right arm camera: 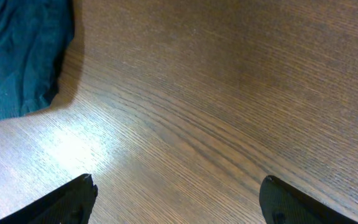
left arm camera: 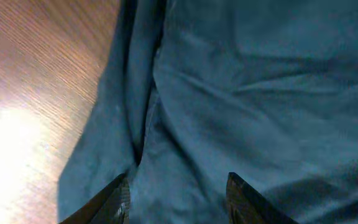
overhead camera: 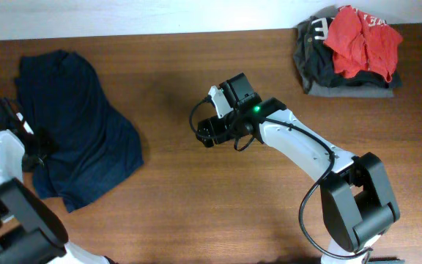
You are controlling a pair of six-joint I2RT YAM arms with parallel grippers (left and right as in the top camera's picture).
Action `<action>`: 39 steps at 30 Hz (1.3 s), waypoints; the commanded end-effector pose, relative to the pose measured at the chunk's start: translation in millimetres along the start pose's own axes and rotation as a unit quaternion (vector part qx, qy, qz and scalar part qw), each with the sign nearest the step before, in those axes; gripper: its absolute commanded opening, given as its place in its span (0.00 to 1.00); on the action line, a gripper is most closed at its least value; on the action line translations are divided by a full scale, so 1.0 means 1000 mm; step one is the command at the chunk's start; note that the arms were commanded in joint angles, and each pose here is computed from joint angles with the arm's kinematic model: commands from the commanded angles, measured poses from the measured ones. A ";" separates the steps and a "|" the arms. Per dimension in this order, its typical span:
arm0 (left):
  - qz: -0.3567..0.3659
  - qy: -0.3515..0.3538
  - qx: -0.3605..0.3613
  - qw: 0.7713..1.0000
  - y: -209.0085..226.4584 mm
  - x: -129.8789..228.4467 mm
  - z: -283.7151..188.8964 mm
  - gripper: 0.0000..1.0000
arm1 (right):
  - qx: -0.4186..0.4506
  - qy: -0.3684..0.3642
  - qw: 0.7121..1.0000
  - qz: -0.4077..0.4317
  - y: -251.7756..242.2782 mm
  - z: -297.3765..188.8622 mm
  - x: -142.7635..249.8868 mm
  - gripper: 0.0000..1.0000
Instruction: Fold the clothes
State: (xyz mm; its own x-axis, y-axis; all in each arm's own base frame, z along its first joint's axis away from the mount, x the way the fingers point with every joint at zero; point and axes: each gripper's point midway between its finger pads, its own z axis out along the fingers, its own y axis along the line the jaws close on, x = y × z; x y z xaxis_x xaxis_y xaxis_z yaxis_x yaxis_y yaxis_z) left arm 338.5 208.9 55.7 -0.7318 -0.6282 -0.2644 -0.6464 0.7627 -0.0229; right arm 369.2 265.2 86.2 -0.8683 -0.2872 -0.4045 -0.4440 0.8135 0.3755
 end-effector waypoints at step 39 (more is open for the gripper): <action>0.337 -0.100 0.380 0.855 -0.336 0.089 -0.137 0.01 | 0.030 -0.110 0.977 0.182 -0.154 -0.145 -0.014 0.75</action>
State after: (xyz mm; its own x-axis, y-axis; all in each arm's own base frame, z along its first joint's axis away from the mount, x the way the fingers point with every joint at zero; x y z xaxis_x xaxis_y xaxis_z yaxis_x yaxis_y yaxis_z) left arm 460.7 -69.5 148.3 -0.8282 -0.1256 -0.5462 0.1286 0.9060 -0.4033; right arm 417.4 89.0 136.7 -0.9106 0.1036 -0.4001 -0.1111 0.8711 0.4784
